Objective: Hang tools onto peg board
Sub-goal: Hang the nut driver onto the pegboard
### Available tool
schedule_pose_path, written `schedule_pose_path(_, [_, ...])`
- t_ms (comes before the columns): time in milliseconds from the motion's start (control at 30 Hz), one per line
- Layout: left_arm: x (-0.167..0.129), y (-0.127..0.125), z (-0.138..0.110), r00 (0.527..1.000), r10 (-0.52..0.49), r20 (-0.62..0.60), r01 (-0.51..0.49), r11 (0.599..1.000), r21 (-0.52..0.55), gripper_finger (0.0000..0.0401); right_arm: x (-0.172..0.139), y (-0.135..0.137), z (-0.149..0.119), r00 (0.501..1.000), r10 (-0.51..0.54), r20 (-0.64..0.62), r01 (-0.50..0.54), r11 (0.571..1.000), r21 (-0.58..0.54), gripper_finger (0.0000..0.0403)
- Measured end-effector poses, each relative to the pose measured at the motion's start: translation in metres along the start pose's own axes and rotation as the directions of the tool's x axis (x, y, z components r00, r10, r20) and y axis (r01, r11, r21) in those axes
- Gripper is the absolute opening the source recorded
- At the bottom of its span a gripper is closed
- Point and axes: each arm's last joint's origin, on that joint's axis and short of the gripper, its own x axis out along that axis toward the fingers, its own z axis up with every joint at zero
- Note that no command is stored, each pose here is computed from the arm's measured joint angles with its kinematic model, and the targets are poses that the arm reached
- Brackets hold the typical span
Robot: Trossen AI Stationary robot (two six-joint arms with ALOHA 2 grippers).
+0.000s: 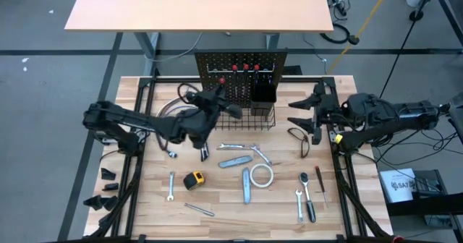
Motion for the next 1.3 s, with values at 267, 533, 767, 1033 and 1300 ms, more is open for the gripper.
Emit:
schedule_pose_path(267, [0.018,-0.007,0.010,0.999,0.049,0.021,-0.050,0.998,0.031,0.0046,0.006,-0.006,0.002,0.999,-0.040,0.019,0.041,0.999,-0.029,0.0228])
schedule_pose_path(533, [0.031,-0.002,0.019,0.996,0.082,0.035,-0.084,0.995,0.051,0.0046,0.006,-0.018,0.004,0.995,-0.096,0.027,0.097,0.995,-0.028,0.0228])
schedule_pose_path(767, [0.039,0.001,0.018,0.994,0.100,0.036,-0.102,0.993,0.064,0.0046,0.007,-0.028,0.005,0.994,-0.104,0.029,0.105,0.994,-0.032,0.0228])
schedule_pose_path(1033, [0.047,0.004,0.018,0.995,0.095,0.036,-0.098,0.992,0.082,0.0046,0.008,-0.037,0.006,0.993,-0.116,0.028,0.117,0.992,-0.035,0.0228])
schedule_pose_path(1300, [0.057,0.009,0.018,0.996,0.085,0.042,-0.088,0.992,0.093,0.0046,0.008,-0.042,0.006,0.991,-0.128,0.028,0.129,0.991,-0.032,0.0228])
